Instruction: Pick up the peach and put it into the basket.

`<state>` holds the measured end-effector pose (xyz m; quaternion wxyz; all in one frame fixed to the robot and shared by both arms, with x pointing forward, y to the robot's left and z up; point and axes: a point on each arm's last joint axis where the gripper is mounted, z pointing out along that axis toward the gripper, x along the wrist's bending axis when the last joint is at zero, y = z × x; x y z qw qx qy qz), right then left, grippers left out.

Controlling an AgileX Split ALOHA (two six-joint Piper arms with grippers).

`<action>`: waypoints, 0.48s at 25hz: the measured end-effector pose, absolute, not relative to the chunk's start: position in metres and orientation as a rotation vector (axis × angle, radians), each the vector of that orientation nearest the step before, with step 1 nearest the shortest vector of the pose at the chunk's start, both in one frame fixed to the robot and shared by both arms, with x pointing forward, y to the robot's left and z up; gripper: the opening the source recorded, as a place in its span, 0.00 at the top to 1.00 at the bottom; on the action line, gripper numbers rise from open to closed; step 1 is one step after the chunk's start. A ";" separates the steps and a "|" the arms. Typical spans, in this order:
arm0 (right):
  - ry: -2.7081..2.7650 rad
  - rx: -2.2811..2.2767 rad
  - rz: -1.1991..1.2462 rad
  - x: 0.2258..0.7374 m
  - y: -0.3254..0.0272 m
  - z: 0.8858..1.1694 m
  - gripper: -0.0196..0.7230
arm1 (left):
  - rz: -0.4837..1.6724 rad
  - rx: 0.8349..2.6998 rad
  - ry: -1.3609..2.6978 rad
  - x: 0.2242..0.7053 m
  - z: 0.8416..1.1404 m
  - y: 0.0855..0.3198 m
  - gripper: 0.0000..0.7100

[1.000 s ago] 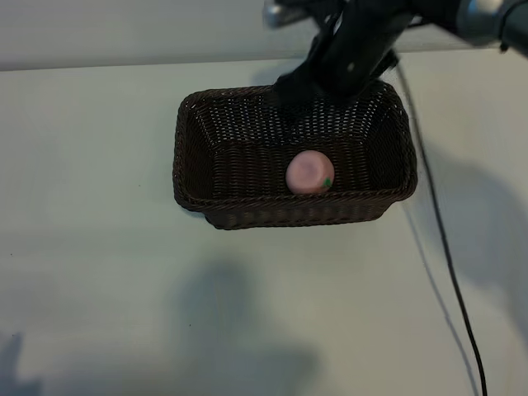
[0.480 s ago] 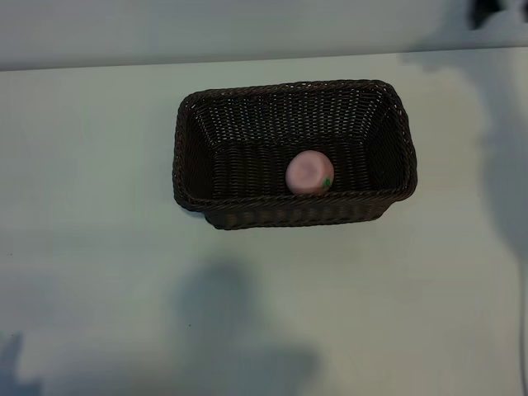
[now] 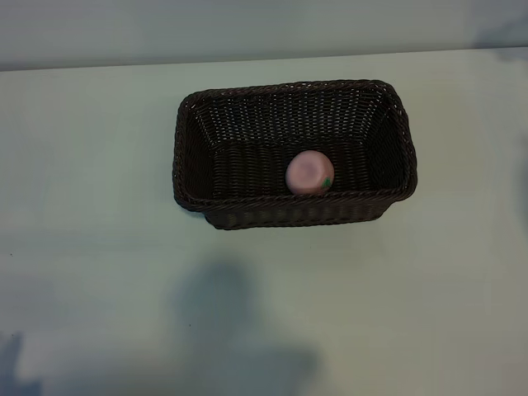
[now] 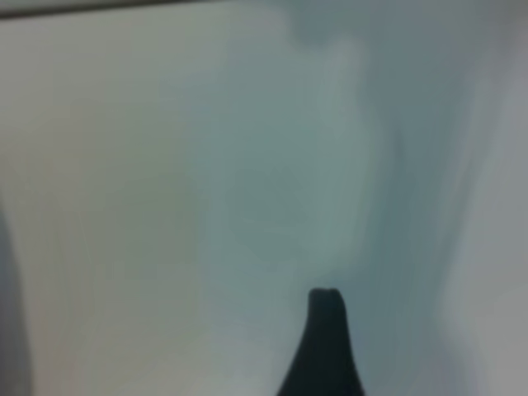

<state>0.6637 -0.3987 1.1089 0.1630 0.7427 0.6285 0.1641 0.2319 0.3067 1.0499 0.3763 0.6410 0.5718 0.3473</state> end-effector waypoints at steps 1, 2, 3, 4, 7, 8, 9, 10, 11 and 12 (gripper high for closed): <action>1.780 2.104 0.483 0.656 -0.397 1.120 0.20 | 0.888 1.640 1.463 0.232 1.050 0.307 0.16; 1.769 2.088 0.497 0.648 -0.395 1.131 0.20 | 0.888 1.640 1.463 0.232 1.050 0.307 0.16; 1.752 2.068 0.517 0.636 -0.392 1.145 0.20 | 0.888 1.640 1.463 0.232 1.050 0.307 0.16; 1.736 2.047 0.537 0.622 -0.388 1.159 0.20 | 0.888 1.640 1.463 0.232 1.050 0.307 0.16; 1.690 1.986 0.590 0.577 -0.377 1.197 0.20 | 0.888 1.640 1.463 0.232 1.050 0.307 0.16; 1.673 1.966 0.608 0.559 -0.372 1.207 0.20 | 0.888 1.640 1.463 0.232 1.050 0.307 0.16; 1.660 1.949 0.622 0.544 -0.368 1.216 0.20 | 0.888 1.640 1.463 0.232 1.050 0.307 0.16; 1.645 1.929 0.637 0.525 -0.364 1.224 0.20 | 0.888 1.640 1.463 0.232 1.050 0.307 0.16; 1.629 1.911 0.653 0.506 -0.359 1.232 0.20 | 0.888 1.640 1.463 0.232 1.050 0.307 0.16; 1.610 1.888 0.672 0.486 -0.354 1.239 0.20 | 0.888 1.640 1.463 0.232 1.050 0.307 0.16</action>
